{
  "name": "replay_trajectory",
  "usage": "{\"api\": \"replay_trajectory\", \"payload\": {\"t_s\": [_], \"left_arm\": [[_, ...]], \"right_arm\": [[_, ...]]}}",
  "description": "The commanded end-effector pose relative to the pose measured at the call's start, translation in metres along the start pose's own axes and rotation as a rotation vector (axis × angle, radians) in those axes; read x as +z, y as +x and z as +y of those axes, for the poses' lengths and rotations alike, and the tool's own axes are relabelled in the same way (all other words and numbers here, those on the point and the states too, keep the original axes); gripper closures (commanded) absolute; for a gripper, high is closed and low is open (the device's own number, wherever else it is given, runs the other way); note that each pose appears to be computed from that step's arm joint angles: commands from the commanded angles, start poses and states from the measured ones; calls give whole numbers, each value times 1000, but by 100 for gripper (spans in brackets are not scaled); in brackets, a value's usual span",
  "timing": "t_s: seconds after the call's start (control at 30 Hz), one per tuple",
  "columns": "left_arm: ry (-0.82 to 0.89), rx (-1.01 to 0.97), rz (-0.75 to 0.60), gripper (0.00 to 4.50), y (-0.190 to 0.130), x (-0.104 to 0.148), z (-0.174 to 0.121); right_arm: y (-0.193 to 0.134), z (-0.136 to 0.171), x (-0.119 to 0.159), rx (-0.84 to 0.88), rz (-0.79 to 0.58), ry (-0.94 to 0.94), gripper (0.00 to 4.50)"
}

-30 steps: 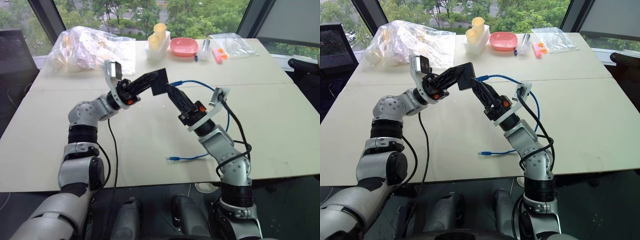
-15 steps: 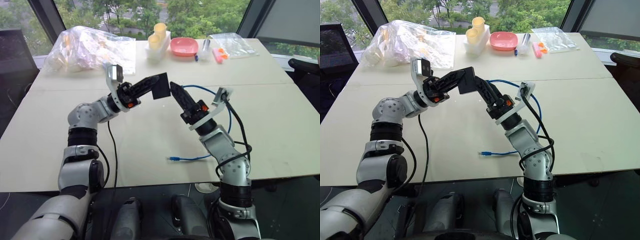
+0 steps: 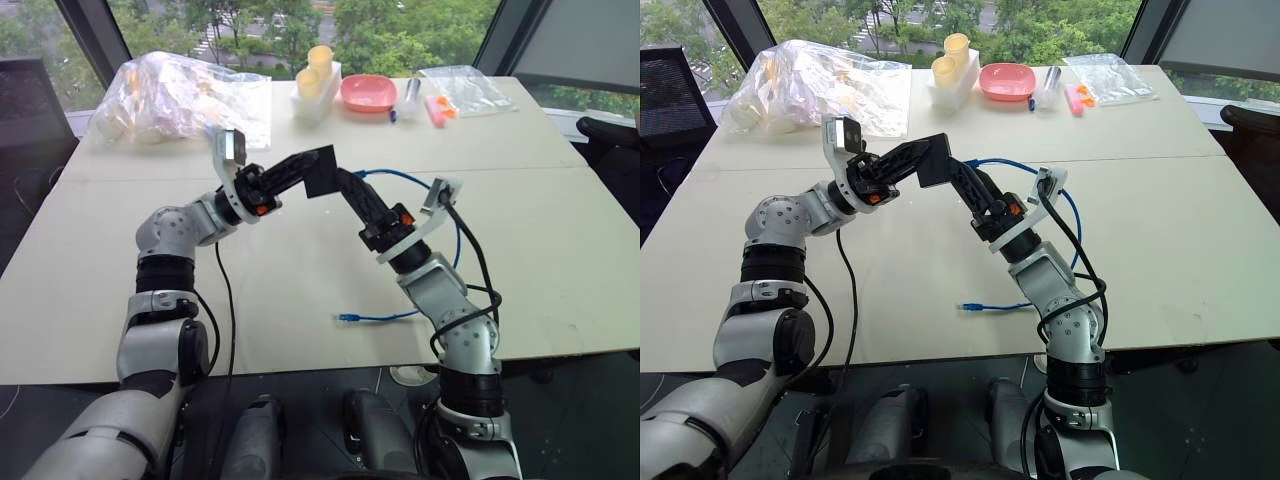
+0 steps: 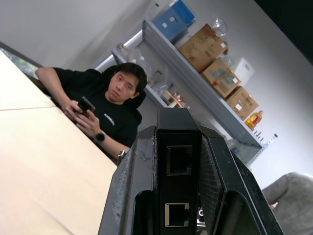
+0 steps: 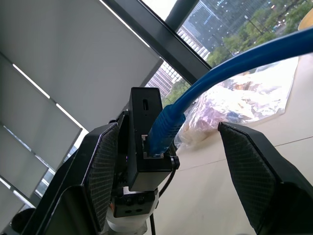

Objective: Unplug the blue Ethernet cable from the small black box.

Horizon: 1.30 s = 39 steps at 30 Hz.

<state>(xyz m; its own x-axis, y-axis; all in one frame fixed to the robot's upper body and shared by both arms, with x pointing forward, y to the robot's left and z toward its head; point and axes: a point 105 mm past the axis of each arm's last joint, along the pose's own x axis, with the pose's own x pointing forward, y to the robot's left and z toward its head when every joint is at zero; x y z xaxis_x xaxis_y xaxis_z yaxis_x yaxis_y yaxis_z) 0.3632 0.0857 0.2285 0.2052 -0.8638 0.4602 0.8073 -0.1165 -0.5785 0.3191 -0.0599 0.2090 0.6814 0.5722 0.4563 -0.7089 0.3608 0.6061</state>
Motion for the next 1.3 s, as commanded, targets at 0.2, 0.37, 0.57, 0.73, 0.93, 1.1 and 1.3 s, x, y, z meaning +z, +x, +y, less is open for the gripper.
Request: {"api": "replay_trajectory", "payload": {"t_s": [0.2, 0.37, 0.57, 0.73, 0.93, 1.1, 1.3], "left_arm": [[35, -53, -23, 400, 6, 12, -12], [35, -52, -22, 400, 6, 12, -12], [34, -46, -26, 400, 6, 13, -11], [53, -26, -38, 400, 3, 18, -10], [108, 27, -27, 400, -27, 39, -18], [113, 47, 46, 400, -35, 37, -20], [506, 308, 207, 400, -15, 13, 30]], "right_arm": [[1, 6, 3, 35, -21, 0, 112], [1, 6, 2, 35, -21, 0, 355], [0, 4, -1, 26, -4, -14, 447], [-1, -3, 3, -8, -14, -43, 447], [-17, -33, 58, -152, -175, -125, 447], [-25, -44, 75, -195, -195, -164, 447], [-35, -82, 58, -412, -26, -224, 447]]}}
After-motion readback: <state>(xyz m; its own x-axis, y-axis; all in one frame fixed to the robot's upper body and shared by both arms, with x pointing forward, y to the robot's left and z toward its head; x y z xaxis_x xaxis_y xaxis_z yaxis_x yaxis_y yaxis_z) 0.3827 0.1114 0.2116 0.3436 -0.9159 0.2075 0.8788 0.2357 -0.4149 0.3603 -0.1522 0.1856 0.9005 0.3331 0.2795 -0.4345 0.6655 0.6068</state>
